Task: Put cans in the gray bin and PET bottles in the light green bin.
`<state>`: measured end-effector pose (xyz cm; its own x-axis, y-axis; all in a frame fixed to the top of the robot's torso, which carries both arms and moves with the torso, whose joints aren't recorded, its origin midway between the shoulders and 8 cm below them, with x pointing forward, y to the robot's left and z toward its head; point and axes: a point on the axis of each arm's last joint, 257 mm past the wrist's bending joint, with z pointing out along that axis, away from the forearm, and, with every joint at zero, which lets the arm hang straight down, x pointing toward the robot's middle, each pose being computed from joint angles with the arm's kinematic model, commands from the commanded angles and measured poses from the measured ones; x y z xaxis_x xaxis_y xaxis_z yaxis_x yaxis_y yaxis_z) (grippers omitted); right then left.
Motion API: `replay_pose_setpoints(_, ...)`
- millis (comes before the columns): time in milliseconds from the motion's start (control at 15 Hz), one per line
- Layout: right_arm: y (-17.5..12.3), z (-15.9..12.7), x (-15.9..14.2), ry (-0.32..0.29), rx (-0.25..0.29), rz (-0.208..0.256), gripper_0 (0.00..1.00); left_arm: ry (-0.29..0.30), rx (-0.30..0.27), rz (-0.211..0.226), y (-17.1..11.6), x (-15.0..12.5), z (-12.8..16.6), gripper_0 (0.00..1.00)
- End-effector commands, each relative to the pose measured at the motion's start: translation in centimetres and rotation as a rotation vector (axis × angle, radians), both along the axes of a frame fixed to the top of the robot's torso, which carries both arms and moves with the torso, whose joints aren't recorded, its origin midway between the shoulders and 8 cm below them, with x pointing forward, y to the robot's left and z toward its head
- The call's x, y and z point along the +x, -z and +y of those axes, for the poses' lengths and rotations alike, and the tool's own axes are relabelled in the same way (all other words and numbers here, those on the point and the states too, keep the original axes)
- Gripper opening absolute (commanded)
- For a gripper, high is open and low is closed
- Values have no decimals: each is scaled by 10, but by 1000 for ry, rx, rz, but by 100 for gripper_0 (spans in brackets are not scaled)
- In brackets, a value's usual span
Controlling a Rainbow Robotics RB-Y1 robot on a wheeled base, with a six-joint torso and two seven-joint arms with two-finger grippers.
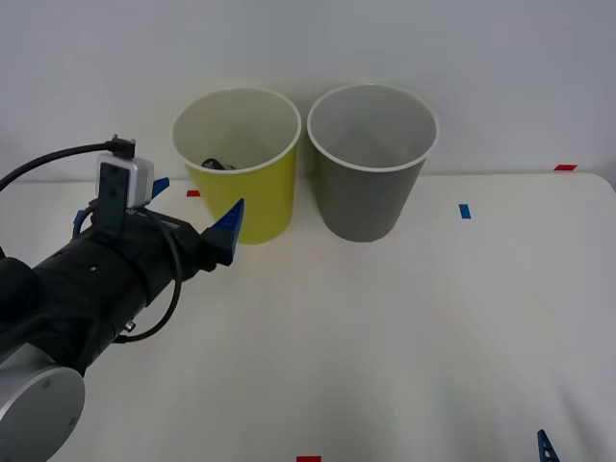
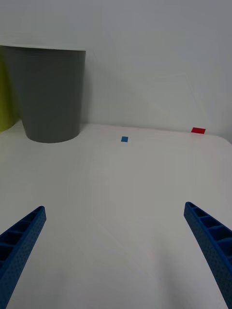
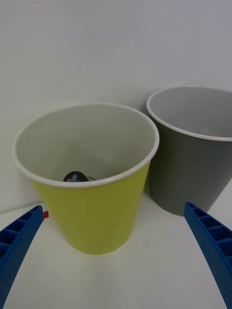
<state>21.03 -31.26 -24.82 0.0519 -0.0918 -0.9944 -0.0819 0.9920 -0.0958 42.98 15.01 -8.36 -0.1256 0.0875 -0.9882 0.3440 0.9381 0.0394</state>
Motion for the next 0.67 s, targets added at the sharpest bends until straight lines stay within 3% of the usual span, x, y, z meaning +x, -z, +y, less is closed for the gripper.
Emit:
replay_pose_setpoints(67, 0, 0, 0, 0, 0, 0, 100, -8, -49, 15, 11, -13, 7, 100)
replay_pose_setpoints(333, 0, 0, 0, 0, 0, 0, 100, -9, -103, 48, 28, -27, 16, 100)
replay_pose_setpoints(667, 0, 0, 0, 0, 0, 0, 100, -62, -146, -2, 49, -31, 23, 100)
